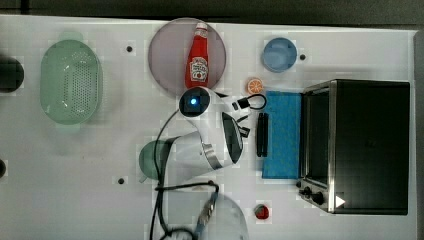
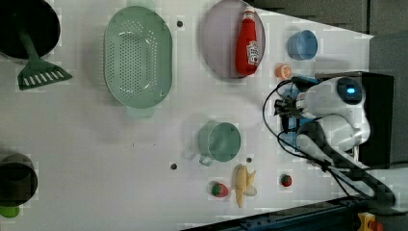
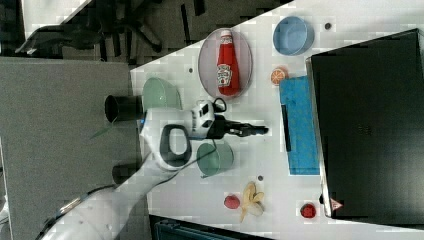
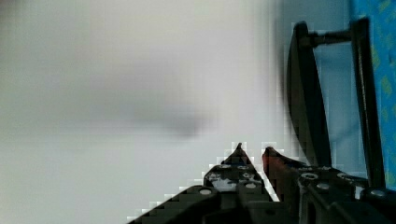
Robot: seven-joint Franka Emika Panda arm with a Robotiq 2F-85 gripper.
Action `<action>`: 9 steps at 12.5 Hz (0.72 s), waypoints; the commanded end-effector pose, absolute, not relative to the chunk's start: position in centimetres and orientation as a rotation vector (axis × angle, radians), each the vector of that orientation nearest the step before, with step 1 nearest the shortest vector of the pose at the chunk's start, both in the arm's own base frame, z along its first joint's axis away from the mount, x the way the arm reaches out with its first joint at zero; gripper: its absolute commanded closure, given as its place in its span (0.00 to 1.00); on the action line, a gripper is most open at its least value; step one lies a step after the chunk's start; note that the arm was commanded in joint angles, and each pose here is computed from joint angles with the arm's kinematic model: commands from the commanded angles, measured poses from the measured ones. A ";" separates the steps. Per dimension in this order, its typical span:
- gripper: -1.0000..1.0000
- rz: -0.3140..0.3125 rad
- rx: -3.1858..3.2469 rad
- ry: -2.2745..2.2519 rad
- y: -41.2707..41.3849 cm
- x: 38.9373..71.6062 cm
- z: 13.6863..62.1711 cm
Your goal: Flap open oven.
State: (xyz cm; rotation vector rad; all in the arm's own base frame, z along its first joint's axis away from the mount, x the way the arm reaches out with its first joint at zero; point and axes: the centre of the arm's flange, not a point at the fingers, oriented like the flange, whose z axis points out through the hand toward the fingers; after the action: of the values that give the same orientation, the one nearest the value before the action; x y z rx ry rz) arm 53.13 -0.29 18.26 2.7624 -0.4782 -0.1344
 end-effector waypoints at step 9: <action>0.82 0.114 2.862 -1.277 -4.3 55.1 46.7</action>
State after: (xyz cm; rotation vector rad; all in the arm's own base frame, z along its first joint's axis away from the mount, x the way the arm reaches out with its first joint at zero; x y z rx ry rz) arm 55.37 -4.18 47.20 2.9198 -1.1229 0.1770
